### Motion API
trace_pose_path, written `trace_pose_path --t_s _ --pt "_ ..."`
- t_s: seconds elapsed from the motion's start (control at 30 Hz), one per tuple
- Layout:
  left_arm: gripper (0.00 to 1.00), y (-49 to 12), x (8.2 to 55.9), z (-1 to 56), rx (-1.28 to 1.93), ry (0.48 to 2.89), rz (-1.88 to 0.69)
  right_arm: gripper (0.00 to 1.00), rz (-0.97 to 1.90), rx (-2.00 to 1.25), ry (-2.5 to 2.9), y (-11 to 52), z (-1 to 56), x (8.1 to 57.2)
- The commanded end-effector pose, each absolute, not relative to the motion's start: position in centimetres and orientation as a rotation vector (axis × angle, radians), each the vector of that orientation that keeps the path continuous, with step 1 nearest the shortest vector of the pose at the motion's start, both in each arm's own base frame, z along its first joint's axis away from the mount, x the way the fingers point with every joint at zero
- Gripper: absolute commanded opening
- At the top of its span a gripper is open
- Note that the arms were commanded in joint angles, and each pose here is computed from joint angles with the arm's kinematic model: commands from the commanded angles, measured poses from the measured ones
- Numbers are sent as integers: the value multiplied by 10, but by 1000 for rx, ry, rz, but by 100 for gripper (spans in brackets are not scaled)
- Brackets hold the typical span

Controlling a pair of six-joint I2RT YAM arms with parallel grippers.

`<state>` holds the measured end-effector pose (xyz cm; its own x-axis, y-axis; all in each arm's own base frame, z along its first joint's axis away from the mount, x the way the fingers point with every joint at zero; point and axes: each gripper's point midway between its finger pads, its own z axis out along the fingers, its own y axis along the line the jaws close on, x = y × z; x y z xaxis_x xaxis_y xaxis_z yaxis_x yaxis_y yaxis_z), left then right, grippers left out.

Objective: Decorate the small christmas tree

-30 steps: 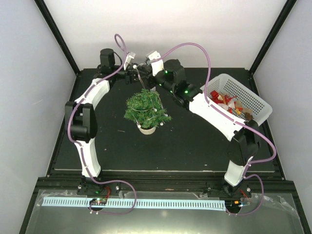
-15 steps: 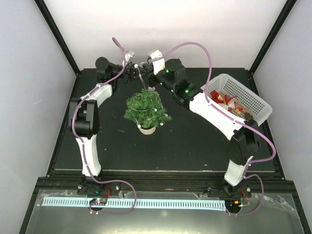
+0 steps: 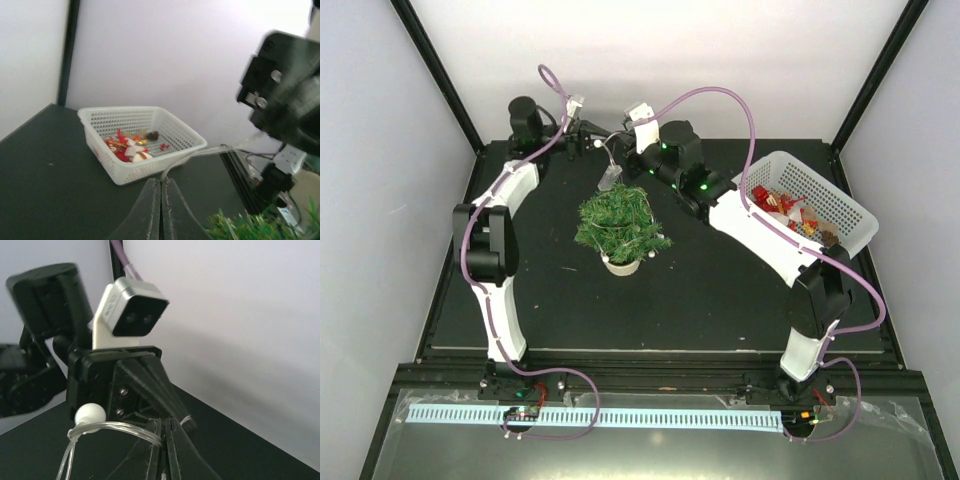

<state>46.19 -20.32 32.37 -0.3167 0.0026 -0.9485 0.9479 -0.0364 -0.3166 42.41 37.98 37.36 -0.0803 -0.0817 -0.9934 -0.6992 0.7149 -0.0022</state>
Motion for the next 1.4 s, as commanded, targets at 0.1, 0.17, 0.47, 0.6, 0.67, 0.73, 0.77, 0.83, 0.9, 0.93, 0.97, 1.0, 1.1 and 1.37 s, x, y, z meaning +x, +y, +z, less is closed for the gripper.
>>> trace_pose_path --t_s 0.1,0.17,0.47,0.6,0.67,0.73,0.77,0.83,0.9,0.93,0.97,1.0,1.1,1.37 --pt "2 -217 460 341 1169 1459 -1101 6 595 -634 1543 379 398 424" --pt "2 -217 462 338 1171 1477 -1072 6 590 -631 1542 377 399 424" --pt "2 -189 468 330 1084 1584 -752 14 549 -589 1579 361 387 423" --pt "2 -169 473 332 1021 1634 -652 24 555 -564 1608 353 376 421" --pt "1 -160 477 332 991 1663 -625 32 553 -552 1622 349 372 420" --pt "1 -155 480 332 973 1689 -581 38 551 -540 1634 346 368 419" --pt "2 -152 483 330 965 1704 -558 41 550 -535 1639 344 367 418" --pt "2 -146 489 329 939 1737 -508 45 547 -521 1647 340 365 417" --pt "1 -138 497 327 915 1778 -454 50 541 -496 1655 335 365 417" --pt "2 -133 501 327 902 1796 -421 51 537 -486 1656 333 366 416" --pt "2 -129 505 326 888 1812 -389 51 536 -472 1650 329 370 414" --pt "2 -124 507 326 876 1824 -362 52 532 -458 1646 326 372 413" --pt "2 -110 509 324 841 1863 -278 53 504 -412 1640 313 378 411" --pt "2 -70 492 315 781 1959 -120 54 426 -331 1648 282 380 400"
